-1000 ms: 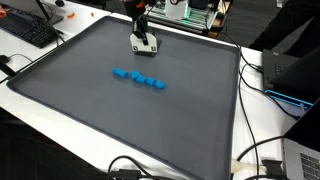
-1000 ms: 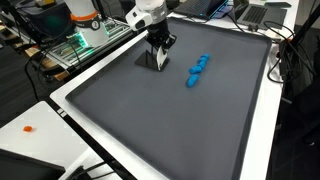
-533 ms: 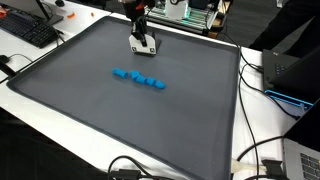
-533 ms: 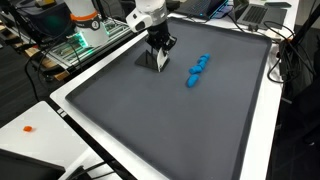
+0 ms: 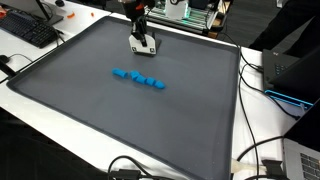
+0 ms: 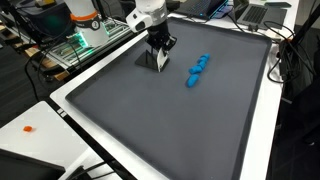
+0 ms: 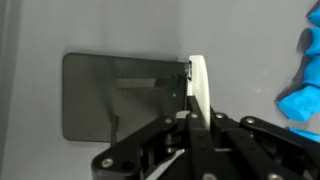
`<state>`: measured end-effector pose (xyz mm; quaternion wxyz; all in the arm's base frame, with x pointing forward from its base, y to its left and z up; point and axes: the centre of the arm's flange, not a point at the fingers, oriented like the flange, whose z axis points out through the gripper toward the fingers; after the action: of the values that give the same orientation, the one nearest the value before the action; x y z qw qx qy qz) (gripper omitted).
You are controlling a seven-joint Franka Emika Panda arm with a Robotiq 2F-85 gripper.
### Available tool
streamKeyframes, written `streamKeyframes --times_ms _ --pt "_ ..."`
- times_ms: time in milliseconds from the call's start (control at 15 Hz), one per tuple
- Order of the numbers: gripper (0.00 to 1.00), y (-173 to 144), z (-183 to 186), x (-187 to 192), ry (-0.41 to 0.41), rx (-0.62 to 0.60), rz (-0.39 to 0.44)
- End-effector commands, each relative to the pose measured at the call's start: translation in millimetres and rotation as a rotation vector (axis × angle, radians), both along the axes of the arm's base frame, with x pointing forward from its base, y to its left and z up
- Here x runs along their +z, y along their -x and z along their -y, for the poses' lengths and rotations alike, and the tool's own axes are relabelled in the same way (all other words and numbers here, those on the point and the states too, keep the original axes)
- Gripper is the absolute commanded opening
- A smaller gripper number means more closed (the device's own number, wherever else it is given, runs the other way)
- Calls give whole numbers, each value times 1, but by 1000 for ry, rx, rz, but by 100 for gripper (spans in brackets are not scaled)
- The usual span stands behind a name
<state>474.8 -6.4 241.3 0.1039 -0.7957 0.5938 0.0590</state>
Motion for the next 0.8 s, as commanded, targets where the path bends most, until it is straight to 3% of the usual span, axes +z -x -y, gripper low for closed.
streamKeyframes --times_ms 0,400,467,533,733 --pt "1 5 -5 -11 10 5 -28" --pt "1 6 -9 -13 13 25 -25" --pt "29 7 -8 -12 12 22 -24" --pt "29 7 -8 -11 8 18 -18" --pt "50 10 -6 -7 -7 18 -4"
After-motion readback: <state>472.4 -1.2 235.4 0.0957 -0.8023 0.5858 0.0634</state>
